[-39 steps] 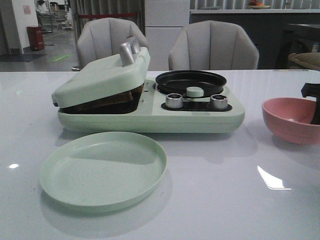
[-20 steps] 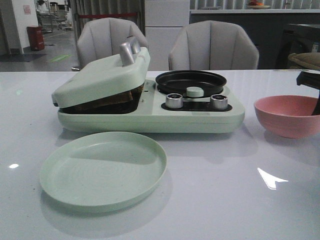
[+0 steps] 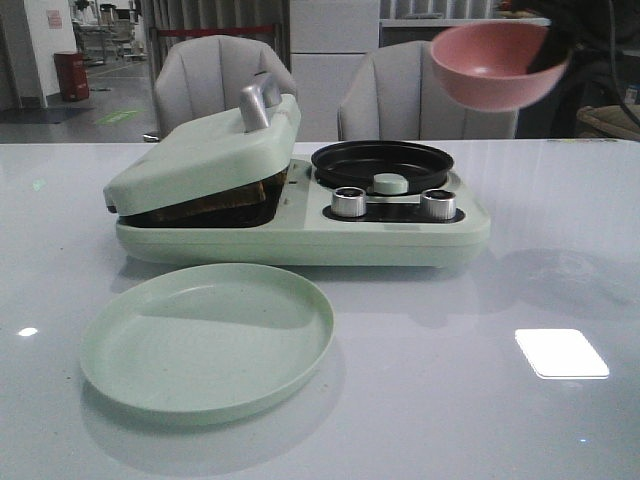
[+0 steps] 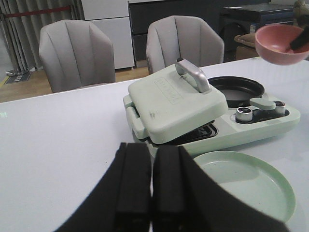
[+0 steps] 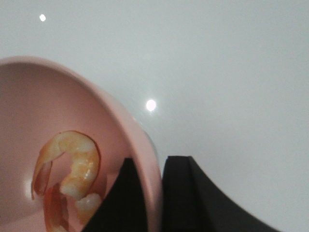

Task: Make breakfast with bread and shrimp
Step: 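Lift the pink bowl with the right gripper over the frying pan, then tilt the pink bowl with the right gripper to pour shrimp into the pan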

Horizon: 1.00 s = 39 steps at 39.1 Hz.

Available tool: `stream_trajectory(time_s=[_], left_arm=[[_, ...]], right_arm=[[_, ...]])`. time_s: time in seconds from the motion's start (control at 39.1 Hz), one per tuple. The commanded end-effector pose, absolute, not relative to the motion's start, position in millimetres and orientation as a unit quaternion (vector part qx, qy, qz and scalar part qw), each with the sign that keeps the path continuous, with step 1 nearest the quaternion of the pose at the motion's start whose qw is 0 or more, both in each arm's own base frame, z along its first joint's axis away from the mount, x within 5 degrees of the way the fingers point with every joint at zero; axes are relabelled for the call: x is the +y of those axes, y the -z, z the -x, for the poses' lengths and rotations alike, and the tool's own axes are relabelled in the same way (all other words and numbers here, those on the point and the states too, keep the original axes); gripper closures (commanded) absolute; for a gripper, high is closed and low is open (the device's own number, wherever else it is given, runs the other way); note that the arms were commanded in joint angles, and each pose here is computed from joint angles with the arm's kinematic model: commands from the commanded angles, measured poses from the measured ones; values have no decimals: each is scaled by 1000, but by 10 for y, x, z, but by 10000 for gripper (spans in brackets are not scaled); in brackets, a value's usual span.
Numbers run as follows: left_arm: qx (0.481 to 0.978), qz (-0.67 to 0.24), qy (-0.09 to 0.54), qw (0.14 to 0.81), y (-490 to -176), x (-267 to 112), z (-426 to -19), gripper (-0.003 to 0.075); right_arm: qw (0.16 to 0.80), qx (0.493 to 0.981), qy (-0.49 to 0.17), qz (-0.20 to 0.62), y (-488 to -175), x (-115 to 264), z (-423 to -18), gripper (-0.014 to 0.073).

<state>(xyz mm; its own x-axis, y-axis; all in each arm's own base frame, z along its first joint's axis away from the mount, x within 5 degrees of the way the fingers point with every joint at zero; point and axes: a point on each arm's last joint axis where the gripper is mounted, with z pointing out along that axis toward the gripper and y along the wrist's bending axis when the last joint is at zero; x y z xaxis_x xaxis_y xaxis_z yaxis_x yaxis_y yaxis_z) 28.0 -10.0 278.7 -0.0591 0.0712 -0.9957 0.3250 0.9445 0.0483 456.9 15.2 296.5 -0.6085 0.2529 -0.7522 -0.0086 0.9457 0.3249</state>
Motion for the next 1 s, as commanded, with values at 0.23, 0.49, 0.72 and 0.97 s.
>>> stream_trajectory(time_s=[0.23,0.49,0.72,0.97], left_arm=[[690,-125,107,705,-2930,-100,-273,606],[690,-125,107,705,-2930,-100,-273,606],[690,-125,107,705,-2930,-100,-273,606],[690,-125,107,705,-2930,-100,-273,606]], right_arm=[[659,734,-142,-80,-3584,563,-4696,446],[709,696,-100,-54,-3207,786,-4934,447],[752,656,-44,35,-2840,973,-5079,457],[845,531,-17,61,-2651,981,-4901,457]])
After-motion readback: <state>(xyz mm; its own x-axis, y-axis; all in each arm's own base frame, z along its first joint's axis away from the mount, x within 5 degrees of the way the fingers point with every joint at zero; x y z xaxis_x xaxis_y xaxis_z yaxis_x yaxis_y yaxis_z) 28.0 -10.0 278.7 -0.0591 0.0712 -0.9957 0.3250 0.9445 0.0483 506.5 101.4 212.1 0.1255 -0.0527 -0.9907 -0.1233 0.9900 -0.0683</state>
